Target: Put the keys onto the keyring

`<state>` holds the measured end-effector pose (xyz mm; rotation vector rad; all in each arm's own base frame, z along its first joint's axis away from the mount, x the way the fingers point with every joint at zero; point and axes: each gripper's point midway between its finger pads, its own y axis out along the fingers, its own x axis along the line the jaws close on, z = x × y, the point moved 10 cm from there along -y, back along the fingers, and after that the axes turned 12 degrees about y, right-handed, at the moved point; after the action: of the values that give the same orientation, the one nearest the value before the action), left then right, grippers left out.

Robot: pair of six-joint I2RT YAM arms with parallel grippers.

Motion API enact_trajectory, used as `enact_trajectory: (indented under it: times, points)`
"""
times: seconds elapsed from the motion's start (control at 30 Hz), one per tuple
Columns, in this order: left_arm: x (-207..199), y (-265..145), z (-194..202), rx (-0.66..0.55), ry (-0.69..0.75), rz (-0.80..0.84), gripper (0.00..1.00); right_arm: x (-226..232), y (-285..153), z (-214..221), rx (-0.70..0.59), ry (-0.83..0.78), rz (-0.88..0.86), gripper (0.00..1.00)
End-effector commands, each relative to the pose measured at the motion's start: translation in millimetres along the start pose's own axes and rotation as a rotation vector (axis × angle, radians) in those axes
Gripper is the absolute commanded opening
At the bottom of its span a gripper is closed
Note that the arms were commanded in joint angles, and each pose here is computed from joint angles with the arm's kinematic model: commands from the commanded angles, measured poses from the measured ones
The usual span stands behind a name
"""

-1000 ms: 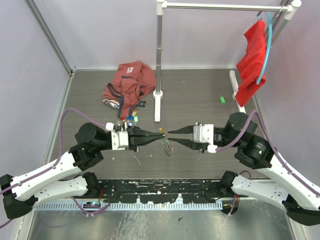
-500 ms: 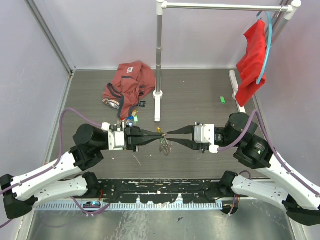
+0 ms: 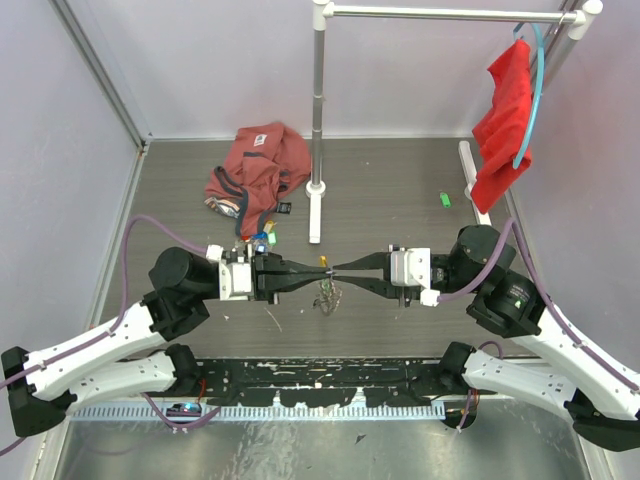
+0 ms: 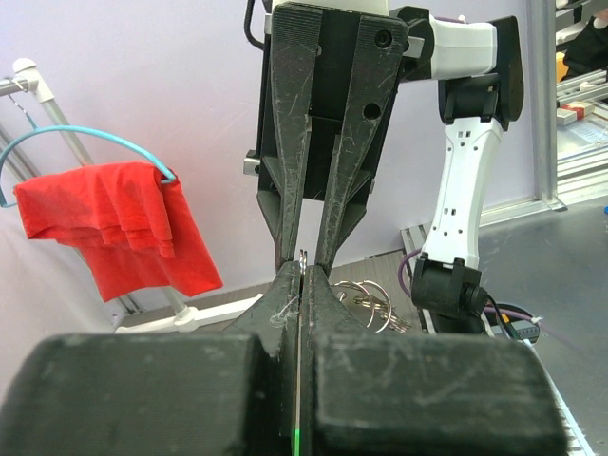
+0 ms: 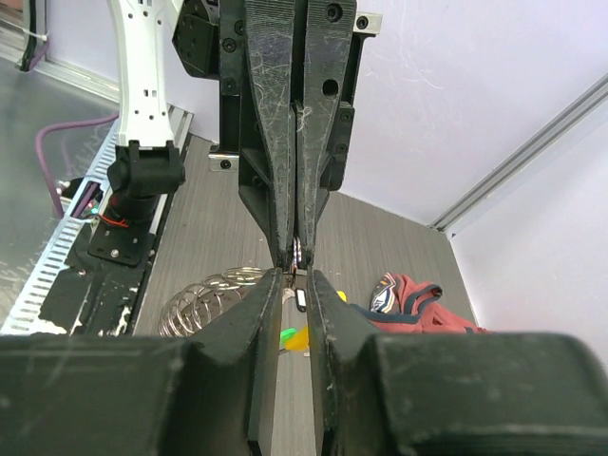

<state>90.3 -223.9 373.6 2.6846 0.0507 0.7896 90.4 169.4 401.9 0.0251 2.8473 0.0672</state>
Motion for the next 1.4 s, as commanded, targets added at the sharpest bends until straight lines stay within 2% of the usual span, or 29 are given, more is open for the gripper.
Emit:
enact_trajectory:
  times: [0.0, 0.57, 0.83, 0.9, 0.93, 0.97, 1.07, 1.37]
  points:
    - [3.8, 2.0, -11.4, -0.06, 0.033, -0.009, 0.0, -2.3, 2.9, -9.0, -0.048, -0.023, -0.004, 0.22]
    - [4.0, 1.6, -14.3, -0.075, 0.04, -0.007, 0.0, -3.0, 4.7, -4.2, -0.025, -0.011, -0.006, 0.18]
    - [2.9, 1.0, -14.0, -0.074, 0.038, -0.001, 0.0, -4.2, 5.3, -6.4, 0.005, -0.004, -0.019, 0.01]
    - [2.4, 0.3, -12.7, -0.057, 0.037, 0.007, 0.05, -5.5, 3.9, -6.3, 0.029, -0.013, -0.009, 0.01]
    - [2.3, -0.4, -12.8, -0.035, 0.032, 0.018, 0.09, -5.9, 2.7, -5.9, 0.041, -0.016, -0.002, 0.01]
    - [2.5, -0.9, -13.3, -0.017, 0.034, 0.028, 0.18, -6.3, 1.2, -5.7, 0.054, -0.022, 0.007, 0.01]
    - [1.3, -3.9, -13.7, 0.041, 0.032, 0.067, 0.27, -7.3, -4.5, -3.3, 0.117, -0.029, 0.035, 0.01]
    - [4.0, -10.9, -2.0, 0.216, 0.048, 0.069, 0.33, -10.9, -20.2, 4.1, 0.347, -0.002, 0.1, 0.01]
